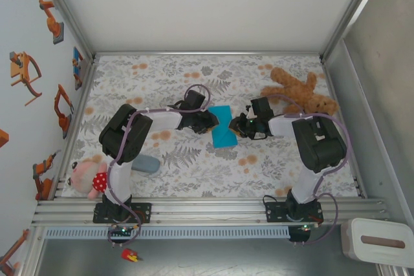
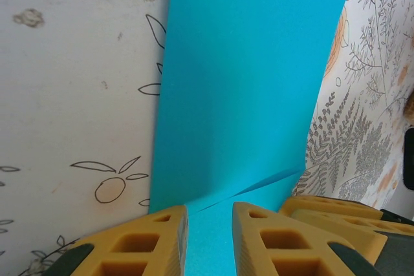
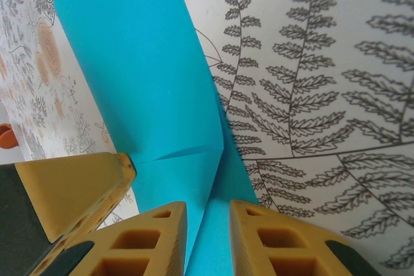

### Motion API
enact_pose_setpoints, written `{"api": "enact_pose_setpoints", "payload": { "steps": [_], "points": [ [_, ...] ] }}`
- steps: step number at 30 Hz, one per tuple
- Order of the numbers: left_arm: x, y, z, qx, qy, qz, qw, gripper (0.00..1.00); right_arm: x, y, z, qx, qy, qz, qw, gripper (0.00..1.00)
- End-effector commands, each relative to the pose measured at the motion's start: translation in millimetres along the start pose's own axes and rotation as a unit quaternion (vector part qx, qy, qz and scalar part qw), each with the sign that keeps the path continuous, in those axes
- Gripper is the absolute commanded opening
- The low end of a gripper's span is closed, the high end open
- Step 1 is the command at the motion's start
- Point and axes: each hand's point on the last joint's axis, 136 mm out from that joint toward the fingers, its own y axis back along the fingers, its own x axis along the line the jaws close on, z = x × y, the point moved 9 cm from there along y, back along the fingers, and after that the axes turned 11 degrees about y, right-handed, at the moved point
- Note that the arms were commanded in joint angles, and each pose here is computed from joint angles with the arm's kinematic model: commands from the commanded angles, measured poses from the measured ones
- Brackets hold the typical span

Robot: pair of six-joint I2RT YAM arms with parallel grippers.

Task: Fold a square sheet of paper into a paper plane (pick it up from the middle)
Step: Turn over the paper at the center of the table.

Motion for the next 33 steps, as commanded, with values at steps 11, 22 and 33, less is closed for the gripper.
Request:
{"api": "enact_pose_setpoints", "payload": {
  "steps": [11,22,33],
  "points": [
    [24.6,-12.1,-1.0,0.006,0.022,0.041,0.999,0.24,13.2,-4.4,9.6,0.006,0.016,0.021,1.0,0.21],
    [19.5,-7.7,-0.1,0.002,0.018,0.034,0.999,0.24,17.3,-9.3,7.1,0.006,0.02,0.052,0.998,0.18],
    [12.0,-2.7,-0.2,0.002,0.014,0.01,1.0,0.24,17.0,-20.1,2.9,0.006,0.018,0.07,0.997,0.12]
  ]
}}
